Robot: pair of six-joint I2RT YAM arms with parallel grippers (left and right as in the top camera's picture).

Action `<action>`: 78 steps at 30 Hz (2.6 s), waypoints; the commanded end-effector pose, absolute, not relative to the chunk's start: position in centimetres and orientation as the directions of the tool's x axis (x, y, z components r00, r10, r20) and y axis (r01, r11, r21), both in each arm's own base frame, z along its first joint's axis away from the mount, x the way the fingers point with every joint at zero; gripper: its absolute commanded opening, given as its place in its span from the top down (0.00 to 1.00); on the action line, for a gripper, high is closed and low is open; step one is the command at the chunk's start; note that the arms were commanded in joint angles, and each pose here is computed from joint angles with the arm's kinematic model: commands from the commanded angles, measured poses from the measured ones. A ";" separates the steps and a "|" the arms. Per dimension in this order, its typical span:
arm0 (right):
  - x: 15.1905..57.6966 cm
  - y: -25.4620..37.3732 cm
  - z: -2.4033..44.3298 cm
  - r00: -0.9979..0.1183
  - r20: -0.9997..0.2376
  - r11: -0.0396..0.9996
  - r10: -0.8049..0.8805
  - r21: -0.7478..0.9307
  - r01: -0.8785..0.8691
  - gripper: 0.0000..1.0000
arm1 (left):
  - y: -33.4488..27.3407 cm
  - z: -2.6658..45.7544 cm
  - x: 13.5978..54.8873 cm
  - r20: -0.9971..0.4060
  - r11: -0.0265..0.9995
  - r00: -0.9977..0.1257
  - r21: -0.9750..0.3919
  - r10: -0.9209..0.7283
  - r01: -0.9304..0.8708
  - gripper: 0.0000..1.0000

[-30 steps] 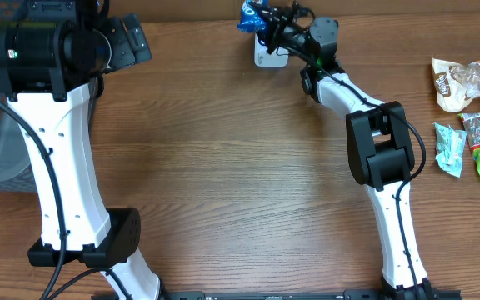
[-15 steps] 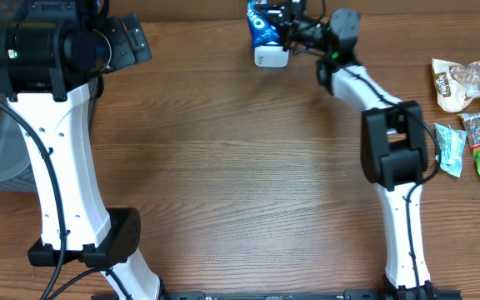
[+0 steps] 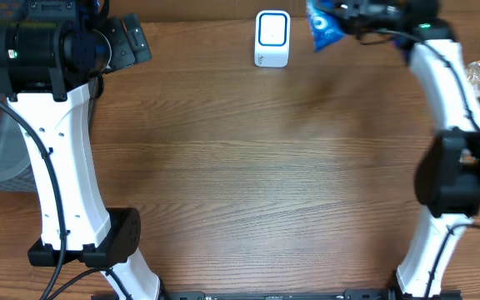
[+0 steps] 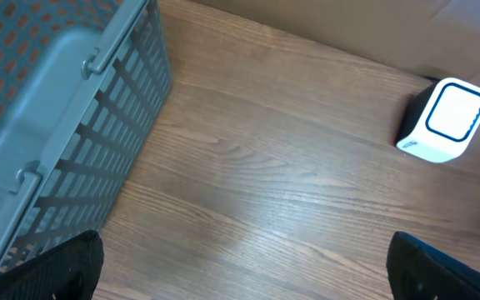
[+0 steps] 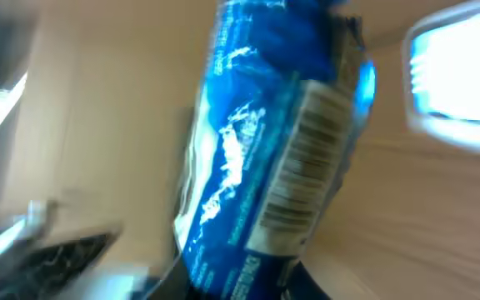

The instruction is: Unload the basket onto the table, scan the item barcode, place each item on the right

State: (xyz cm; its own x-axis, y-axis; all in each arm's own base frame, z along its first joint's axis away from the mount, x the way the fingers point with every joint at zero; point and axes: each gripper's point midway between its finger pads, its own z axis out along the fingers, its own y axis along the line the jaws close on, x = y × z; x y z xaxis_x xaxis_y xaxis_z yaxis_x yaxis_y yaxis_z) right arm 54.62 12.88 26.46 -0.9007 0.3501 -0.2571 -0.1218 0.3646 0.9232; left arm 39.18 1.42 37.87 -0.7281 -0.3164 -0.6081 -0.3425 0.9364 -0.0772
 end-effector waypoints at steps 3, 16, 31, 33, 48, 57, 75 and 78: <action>54.0 -0.6 23.3 -0.733 -0.626 0.955 0.268 0.275 0.114 0.96 | 1.7 38.0 39.0 -0.614 0.936 -0.726 -0.064 -0.310 -0.345 0.00; 42.4 -17.0 21.4 -0.514 -0.549 0.570 0.659 -0.082 0.818 0.96 | 1.7 38.0 39.0 -0.614 0.936 -0.725 -0.064 -0.310 -0.346 0.00; 40.9 -20.2 21.0 -0.509 -0.460 0.598 0.727 0.060 0.800 0.39 | 1.7 38.0 39.0 -0.614 0.936 -0.725 -0.064 -0.310 -0.346 0.00; 41.3 -18.6 23.3 -0.525 -0.487 0.644 0.698 0.108 0.757 0.38 | 1.7 38.0 39.0 -0.614 0.936 -0.726 -0.064 -0.310 -0.346 0.00; 30.2 -3.7 43.9 -0.465 -0.772 0.901 0.433 0.365 0.234 0.00 | 1.7 38.0 39.0 -0.614 0.936 -0.726 -0.064 -0.310 -0.346 0.00; 23.1 -2.1 47.1 -0.370 -0.832 0.911 0.412 0.366 0.192 0.00 | 1.7 38.0 39.0 -0.614 0.936 -0.725 -0.064 -0.310 -0.346 0.00; 26.8 0.7 47.0 -0.251 -0.961 0.991 0.117 0.128 -0.029 0.00 | 1.7 38.0 39.0 -0.614 0.936 -0.726 -0.064 -0.310 -0.346 0.00; 28.2 0.7 45.2 -0.165 -0.980 0.994 0.111 0.113 -0.003 0.00 | 1.7 38.0 39.0 -0.614 0.936 -0.726 -0.064 -0.310 -0.346 0.00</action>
